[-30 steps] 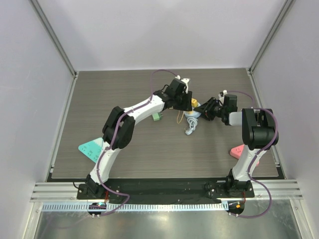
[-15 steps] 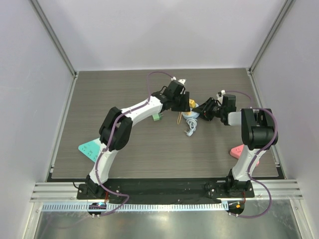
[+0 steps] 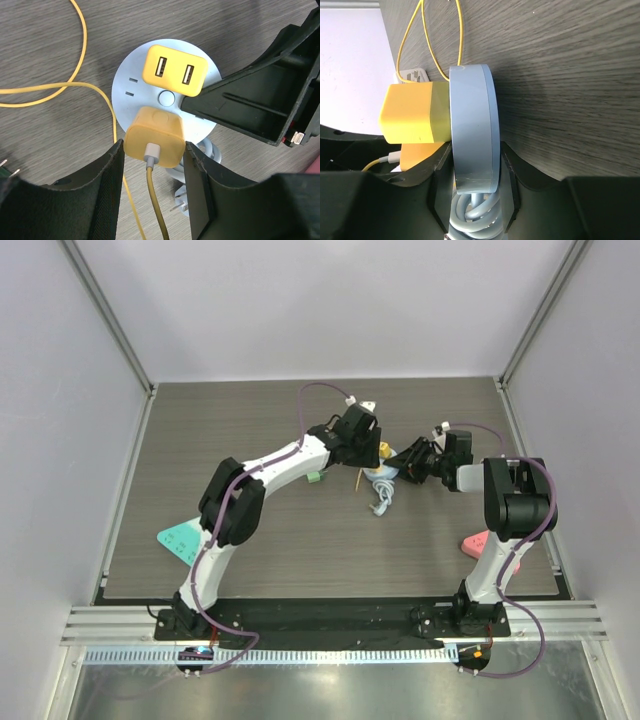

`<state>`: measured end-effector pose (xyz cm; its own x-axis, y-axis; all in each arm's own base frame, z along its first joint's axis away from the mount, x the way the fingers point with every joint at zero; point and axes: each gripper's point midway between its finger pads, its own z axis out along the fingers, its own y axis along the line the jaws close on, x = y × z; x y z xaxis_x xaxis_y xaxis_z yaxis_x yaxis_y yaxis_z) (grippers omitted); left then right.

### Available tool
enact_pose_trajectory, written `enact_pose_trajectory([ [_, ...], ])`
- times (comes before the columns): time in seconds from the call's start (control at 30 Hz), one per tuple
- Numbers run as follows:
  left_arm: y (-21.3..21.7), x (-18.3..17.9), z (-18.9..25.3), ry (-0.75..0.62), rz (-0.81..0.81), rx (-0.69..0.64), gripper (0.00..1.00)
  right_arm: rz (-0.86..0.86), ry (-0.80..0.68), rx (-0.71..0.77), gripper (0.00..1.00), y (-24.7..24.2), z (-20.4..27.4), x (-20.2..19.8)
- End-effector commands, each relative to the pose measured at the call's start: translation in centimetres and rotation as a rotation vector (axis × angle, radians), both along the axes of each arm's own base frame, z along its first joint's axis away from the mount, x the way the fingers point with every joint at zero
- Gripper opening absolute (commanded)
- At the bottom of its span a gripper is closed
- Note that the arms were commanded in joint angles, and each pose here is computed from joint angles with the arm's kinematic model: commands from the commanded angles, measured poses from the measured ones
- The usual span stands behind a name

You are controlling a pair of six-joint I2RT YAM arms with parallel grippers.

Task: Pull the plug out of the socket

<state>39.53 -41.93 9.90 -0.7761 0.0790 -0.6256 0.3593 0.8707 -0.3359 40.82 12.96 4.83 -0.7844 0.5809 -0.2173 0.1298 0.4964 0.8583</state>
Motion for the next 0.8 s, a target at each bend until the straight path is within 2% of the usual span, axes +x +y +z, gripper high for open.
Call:
enact_pose_trajectory([
  [0.0,1.1,1.2,7.3,-0.097,0.030,-0.106,0.00,-0.126,0.006,-0.100,0.01,-3.0,-1.6,1.9],
  [0.07,2.1,1.7,7.1,-0.124,0.061,-0.044,0.00,-0.127,0.004,-0.101,0.01,-3.0,-1.5,1.9],
  [0.2,2.9,1.7,6.9,-0.106,0.088,-0.039,0.00,-0.126,0.008,-0.102,0.01,-3.0,-1.6,1.8],
  [0.23,2.5,1.9,8.5,-0.124,0.090,-0.103,0.00,-0.127,0.007,-0.103,0.01,-3.0,-1.6,1.8],
  [0.27,2.7,1.3,7.1,-0.038,0.085,-0.174,0.00,-0.127,0.005,-0.103,0.01,-3.0,-1.6,1.8],
  [0.3,2.6,1.4,7.4,-0.009,0.091,-0.247,0.00,-0.130,0.001,-0.104,0.01,-3.1,-1.4,1.9],
  [0.33,2.4,2.0,8.8,-0.036,0.096,-0.321,0.00,-0.128,0.001,-0.104,0.01,-3.1,-1.5,1.9],
  [0.47,4.4,2.2,9.8,-0.127,0.139,-0.188,0.00,-0.126,0.005,-0.104,0.01,-3.1,-1.6,1.8],
  [0.53,5.0,1.4,9.9,-0.140,0.133,-0.151,0.00,-0.124,0.003,-0.102,0.01,-3.0,-1.5,1.8],
  [0.77,11.6,-2.6,11.2,-0.175,0.168,-0.028,0.00,-0.120,-0.008,-0.093,0.01,-3.1,-1.2,1.9],
])
